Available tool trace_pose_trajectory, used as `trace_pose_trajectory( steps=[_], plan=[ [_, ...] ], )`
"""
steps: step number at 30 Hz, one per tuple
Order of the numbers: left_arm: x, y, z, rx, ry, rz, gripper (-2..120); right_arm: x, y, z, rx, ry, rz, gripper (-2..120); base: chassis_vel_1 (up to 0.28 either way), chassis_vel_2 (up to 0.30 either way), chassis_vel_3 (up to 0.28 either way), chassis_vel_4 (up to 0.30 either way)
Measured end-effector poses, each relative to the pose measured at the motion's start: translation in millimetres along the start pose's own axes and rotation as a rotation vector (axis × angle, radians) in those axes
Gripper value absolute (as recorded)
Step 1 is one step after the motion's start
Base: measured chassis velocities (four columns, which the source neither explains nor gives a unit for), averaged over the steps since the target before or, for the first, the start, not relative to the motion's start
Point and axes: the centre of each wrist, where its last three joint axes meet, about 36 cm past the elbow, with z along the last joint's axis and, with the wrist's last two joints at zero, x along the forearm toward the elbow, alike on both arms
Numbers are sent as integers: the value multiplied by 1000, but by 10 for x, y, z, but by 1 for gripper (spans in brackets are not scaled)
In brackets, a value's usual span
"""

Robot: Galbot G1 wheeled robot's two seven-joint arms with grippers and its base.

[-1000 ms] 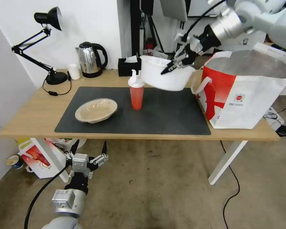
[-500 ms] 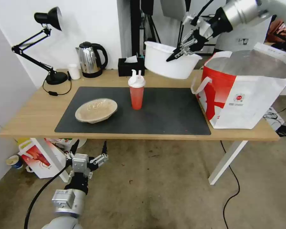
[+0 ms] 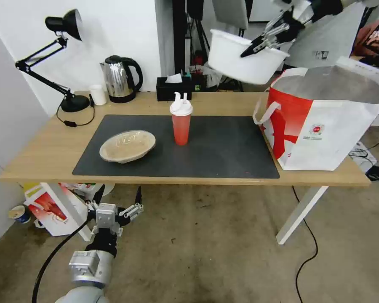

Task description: Pick up the trash from the table and place it into the takeout bag.

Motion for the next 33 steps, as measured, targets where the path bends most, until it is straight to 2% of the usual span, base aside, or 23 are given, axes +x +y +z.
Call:
trace_pose_trajectory(
  steps=[14, 33],
  plan=[
    [0, 0, 0, 0, 0, 0, 100, 429, -62, 212, -11, 5, 78, 0, 0, 0, 0, 0],
    [0, 0, 0, 0, 0, 0, 100, 859, -60, 896, -87, 46, 147, 0, 0, 0, 0, 0]
  ],
)
